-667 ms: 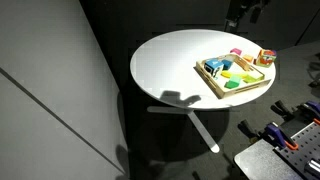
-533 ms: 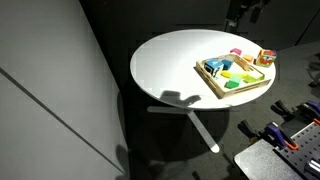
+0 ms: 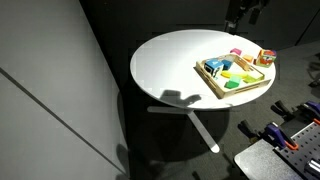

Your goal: Pick up the plushy block on the right and put it in the wooden box

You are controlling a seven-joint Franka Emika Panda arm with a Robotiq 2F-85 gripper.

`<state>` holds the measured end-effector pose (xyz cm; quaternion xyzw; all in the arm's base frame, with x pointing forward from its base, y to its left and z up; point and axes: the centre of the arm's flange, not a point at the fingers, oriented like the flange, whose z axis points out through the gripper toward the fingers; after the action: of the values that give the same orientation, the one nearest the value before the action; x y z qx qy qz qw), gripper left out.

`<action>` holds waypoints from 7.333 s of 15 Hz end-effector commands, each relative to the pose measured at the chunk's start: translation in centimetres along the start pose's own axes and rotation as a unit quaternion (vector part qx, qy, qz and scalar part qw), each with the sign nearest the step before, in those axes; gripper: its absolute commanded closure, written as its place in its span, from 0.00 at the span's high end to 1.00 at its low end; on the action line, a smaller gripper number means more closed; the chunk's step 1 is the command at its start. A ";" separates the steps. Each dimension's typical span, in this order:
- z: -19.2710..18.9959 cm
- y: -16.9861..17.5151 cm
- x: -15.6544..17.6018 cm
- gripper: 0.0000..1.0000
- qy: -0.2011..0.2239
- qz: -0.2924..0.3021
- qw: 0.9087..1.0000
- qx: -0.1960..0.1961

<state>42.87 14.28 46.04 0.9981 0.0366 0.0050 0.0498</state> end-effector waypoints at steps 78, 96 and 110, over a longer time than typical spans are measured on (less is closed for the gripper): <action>30.0 42.1 12.2 1.00 -0.101 0.495 0.863 -0.007; 33.1 41.9 12.9 1.00 -0.070 0.437 0.892 -0.091; 31.5 40.7 13.8 0.05 -0.071 0.389 0.910 -0.126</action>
<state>59.64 -28.36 17.88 0.9152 -0.3664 -0.0359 0.1636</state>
